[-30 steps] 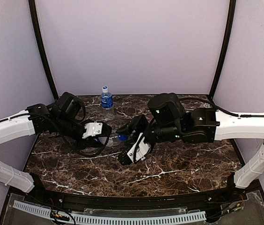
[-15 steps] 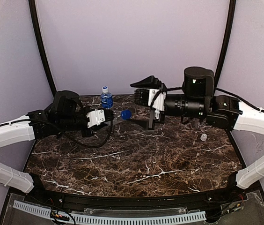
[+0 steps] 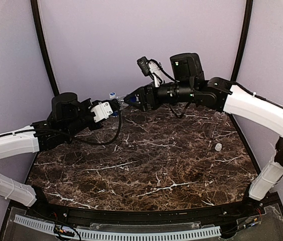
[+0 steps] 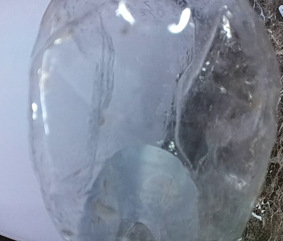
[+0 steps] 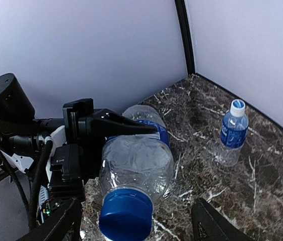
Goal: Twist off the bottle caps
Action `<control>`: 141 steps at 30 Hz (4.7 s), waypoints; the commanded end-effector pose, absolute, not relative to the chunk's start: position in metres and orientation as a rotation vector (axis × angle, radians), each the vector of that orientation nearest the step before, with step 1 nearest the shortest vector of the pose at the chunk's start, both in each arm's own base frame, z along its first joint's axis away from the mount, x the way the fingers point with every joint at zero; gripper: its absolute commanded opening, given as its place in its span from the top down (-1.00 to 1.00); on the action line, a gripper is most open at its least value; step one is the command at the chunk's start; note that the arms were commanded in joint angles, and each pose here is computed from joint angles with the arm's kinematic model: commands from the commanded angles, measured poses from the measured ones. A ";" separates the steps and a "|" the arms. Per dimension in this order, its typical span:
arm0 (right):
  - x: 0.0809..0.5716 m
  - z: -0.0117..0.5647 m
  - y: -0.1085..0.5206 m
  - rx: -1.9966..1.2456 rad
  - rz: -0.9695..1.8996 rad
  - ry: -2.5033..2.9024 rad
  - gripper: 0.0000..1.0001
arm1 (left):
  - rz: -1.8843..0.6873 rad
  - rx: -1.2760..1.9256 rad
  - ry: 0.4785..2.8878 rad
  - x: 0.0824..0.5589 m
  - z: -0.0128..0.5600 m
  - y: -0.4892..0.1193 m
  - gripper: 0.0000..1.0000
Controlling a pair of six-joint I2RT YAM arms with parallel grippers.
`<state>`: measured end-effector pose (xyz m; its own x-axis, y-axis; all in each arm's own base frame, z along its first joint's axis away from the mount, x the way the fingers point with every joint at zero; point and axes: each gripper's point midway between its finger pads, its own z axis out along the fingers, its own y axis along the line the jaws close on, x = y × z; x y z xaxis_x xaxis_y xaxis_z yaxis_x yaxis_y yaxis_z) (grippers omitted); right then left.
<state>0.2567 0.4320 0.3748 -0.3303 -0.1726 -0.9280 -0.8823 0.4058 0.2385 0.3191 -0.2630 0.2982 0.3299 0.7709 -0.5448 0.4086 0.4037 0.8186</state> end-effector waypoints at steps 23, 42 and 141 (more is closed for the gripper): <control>0.242 0.368 0.439 -1.024 1.007 1.753 1.00 | 0.277 1.333 1.286 0.306 0.275 -0.271 0.53; 0.137 0.238 0.436 -2.087 -0.106 0.532 1.00 | -0.361 1.880 1.445 0.189 0.191 -0.280 0.61; 0.139 0.442 0.368 -1.332 1.067 0.760 -0.97 | -0.872 1.361 1.249 0.174 0.319 -0.327 0.55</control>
<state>0.1949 0.3425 0.4179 0.1567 -0.1043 -0.9821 -0.9677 0.1825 -0.1737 0.1934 -0.3183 0.2908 0.1885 0.3353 -0.9231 0.9512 0.1714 0.2565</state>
